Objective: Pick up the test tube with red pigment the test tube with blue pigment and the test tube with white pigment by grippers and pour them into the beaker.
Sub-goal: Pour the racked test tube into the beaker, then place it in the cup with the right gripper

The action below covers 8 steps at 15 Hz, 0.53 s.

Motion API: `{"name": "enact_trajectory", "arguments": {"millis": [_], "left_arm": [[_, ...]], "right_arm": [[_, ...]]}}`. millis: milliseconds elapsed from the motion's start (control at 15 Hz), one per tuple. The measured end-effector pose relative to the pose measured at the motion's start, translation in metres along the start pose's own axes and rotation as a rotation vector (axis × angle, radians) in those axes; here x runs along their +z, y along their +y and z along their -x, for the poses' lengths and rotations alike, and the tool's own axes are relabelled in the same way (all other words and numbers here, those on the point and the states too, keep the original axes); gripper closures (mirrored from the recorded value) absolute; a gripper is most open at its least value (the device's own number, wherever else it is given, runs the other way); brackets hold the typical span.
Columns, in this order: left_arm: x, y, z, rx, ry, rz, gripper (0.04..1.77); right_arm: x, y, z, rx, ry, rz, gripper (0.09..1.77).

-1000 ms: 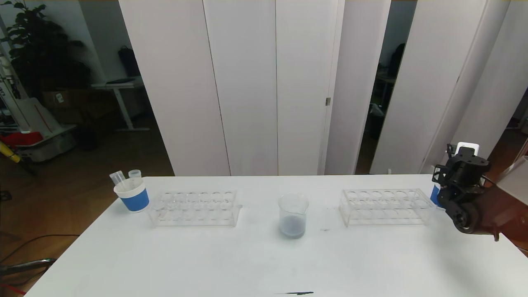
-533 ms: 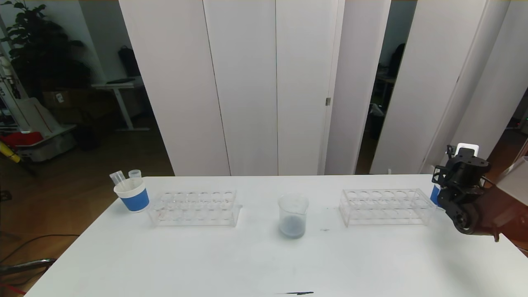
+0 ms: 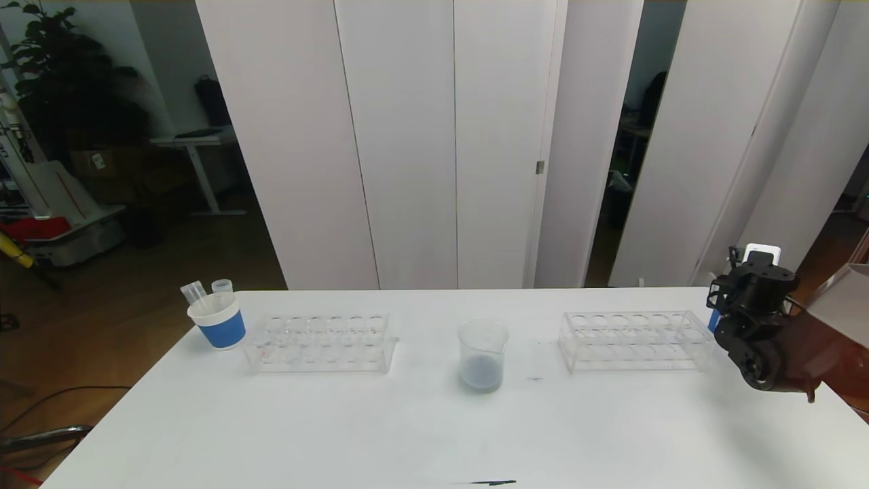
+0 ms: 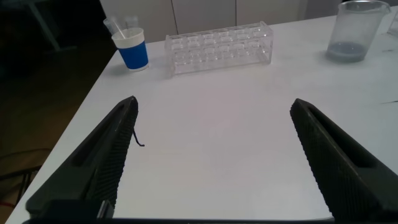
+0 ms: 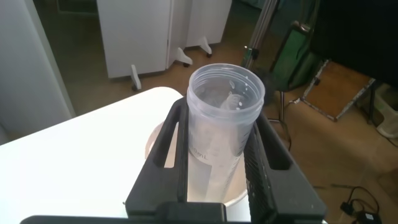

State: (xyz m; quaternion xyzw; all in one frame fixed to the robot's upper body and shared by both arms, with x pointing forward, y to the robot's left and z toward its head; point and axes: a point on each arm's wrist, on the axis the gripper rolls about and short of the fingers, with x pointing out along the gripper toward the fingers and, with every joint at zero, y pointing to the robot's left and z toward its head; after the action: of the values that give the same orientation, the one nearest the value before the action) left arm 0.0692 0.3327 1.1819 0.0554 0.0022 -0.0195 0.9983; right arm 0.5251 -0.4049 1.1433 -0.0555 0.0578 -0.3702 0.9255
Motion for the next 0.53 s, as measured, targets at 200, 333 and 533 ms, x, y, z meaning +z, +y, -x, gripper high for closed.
{"name": "enact_trajectory", "arguments": {"millis": [200, 333, 533], "left_arm": [[0.0000, 0.0000, 0.0000, 0.000, 0.000, 0.000, 0.06], [0.0000, 0.0000, 0.0000, 0.000, 0.000, 0.000, 0.06], [0.0000, 0.0000, 0.0000, 0.000, 0.000, 0.000, 0.06]], "right_arm": [[-0.0008, 0.0002, -0.0001, 0.002, 0.002, 0.001, 1.27], [-0.0008, 0.0003, 0.0000, 0.002, 0.002, 0.002, 1.15], [-0.0005, 0.0002, 0.0000, -0.002, 0.003, 0.004, 0.23]]}}
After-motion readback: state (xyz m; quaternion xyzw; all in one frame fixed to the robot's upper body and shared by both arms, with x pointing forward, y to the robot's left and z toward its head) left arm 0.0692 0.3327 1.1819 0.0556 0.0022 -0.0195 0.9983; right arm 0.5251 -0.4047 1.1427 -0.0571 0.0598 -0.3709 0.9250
